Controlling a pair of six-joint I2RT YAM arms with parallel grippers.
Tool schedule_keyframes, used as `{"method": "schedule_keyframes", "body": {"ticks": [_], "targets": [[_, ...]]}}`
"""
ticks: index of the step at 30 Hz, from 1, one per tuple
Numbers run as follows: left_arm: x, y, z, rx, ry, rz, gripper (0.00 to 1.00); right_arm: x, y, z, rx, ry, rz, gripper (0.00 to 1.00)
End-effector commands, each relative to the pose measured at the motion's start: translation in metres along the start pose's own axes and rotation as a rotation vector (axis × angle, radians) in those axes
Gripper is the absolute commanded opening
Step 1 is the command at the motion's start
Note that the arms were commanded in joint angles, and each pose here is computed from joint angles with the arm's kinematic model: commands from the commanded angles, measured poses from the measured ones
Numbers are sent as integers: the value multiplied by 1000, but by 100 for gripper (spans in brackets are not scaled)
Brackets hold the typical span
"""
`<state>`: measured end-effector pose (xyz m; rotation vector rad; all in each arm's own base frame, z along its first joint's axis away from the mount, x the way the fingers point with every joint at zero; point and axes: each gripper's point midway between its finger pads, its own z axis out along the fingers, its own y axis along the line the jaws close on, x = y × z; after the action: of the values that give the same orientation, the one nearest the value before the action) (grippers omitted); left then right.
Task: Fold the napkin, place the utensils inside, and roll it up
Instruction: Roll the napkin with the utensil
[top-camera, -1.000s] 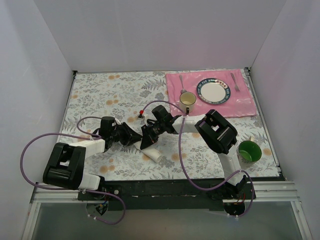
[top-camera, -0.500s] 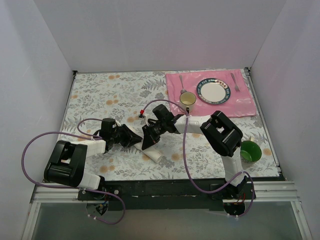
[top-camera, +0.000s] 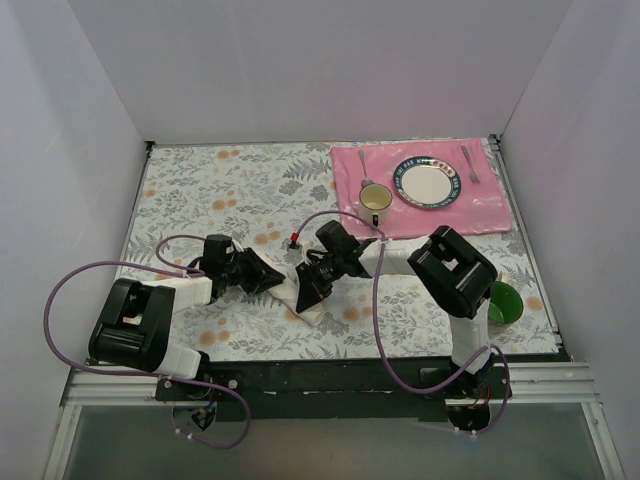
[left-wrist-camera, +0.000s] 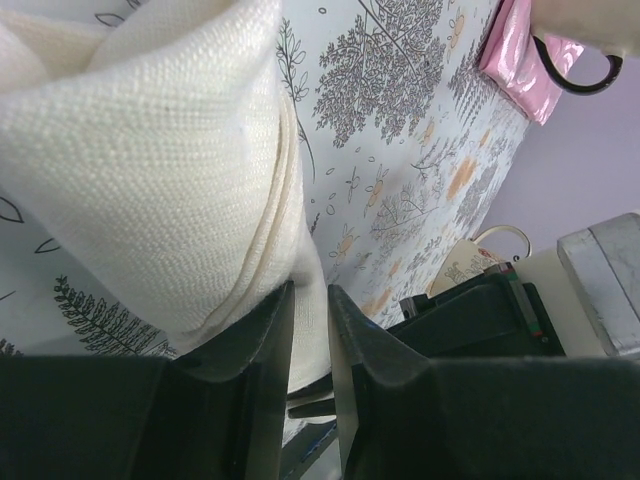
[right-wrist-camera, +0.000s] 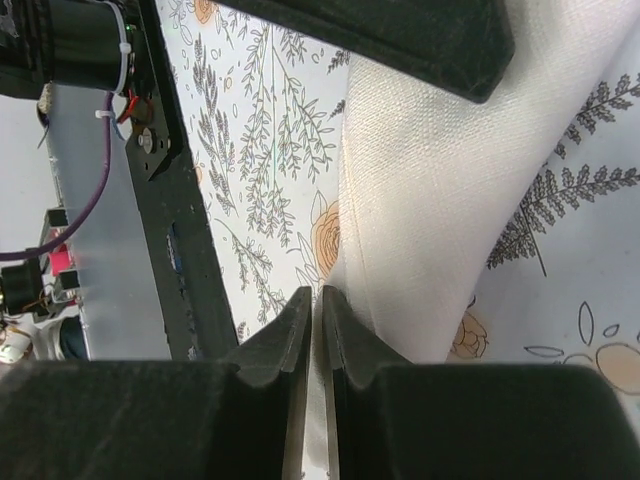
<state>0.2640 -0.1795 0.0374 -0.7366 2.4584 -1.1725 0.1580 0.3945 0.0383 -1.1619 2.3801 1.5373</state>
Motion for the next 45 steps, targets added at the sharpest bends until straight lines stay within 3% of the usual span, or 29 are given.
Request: {"method": "schedule_keyframes", "body": {"ticks": [1, 13, 18, 27, 34, 37, 41, 45], "targets": [[-7, 33, 1, -146, -51, 5, 21, -2, 21, -19, 27, -1, -41, 17], [-8, 30, -1, -147, -57, 16, 21, 39, 11, -17, 21, 20, 24, 17], [-13, 16, -7, -125, -73, 42, 22, 14, 22, -24, 40, -11, -23, 17], [-26, -33, -27, -54, -97, 89, 37, -25, 57, -47, 46, -71, -112, 18], [-25, -59, -46, -14, -102, 87, 42, -38, 52, -63, 133, -84, -147, 18], [-24, -56, -57, -85, -115, 17, 56, -38, 49, -69, 159, -89, -152, 18], [-13, -32, -65, -227, -98, -128, 60, -38, 44, -78, 183, -104, -156, 18], [-4, -26, -62, -198, -89, -190, 60, -35, 40, -84, 178, -116, -152, 18]]}}
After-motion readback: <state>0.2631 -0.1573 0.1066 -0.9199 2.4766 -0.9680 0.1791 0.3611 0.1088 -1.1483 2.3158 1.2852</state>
